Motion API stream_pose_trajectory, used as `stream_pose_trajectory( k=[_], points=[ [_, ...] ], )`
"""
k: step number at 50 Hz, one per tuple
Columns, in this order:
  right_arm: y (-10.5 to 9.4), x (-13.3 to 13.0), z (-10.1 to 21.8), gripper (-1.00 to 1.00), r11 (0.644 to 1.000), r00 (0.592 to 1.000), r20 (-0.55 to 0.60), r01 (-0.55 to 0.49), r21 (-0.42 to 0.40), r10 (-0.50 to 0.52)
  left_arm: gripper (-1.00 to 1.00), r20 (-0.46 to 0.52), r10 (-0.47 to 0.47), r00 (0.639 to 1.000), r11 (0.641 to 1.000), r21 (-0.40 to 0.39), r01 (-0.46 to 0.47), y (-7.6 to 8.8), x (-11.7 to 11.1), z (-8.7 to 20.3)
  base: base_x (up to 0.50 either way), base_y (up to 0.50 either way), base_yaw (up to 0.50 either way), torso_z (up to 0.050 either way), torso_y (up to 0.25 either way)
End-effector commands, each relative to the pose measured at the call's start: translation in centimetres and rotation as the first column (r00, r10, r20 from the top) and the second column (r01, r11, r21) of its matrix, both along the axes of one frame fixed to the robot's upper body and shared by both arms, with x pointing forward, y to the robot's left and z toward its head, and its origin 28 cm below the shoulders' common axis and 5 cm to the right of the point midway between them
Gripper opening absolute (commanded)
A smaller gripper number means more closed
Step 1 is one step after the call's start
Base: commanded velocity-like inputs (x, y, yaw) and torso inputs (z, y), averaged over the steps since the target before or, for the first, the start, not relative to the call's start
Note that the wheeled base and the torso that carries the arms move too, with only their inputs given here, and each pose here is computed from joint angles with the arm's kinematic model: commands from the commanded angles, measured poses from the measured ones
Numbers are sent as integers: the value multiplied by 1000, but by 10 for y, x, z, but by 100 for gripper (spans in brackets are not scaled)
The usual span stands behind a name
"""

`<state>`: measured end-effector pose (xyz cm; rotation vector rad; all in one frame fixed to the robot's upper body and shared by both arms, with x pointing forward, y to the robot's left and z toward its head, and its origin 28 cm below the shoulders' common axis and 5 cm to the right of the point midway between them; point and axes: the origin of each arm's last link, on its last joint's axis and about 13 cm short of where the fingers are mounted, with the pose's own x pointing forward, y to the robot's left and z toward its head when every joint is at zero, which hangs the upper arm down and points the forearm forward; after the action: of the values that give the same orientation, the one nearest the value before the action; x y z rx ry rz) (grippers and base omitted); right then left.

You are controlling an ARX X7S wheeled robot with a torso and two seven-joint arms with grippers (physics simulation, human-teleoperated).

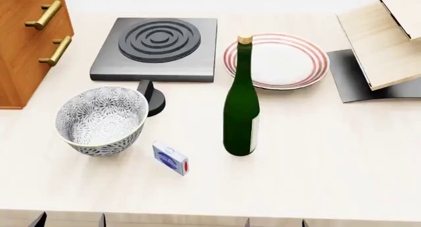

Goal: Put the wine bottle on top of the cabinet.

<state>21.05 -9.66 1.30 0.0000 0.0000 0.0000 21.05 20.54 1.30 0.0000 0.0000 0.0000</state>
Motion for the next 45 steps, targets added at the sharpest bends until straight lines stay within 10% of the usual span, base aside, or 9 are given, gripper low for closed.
stream_pose_trajectory(
  k=[1, 25, 31, 45],
  points=[
    [1, 1, -1, 100, 1000, 1000, 0, 0, 0, 0, 100, 0, -11, 1000, 1000, 0, 11, 0, 0, 0, 0, 0, 0, 0, 0],
    [1, -1, 2, 100, 1000, 1000, 16, 12, -8, -12, 100, 15, 21, 1000, 996, 83, -22, 1, 0, 2, 0, 0, 0, 0, 0],
    [1, -2, 14, 100, 999, 997, 79, 29, -31, -27, 100, 113, 46, 993, 976, 208, -69, 3, -1, 23, 0, 0, 0, 0, 0],
    [4, -15, 100, 100, 999, 947, 319, 33, -10, -28, 100, 311, 26, 950, 975, 203, -93, 0, -16, 98, 0, 0, 0, 0, 0]
  ],
)
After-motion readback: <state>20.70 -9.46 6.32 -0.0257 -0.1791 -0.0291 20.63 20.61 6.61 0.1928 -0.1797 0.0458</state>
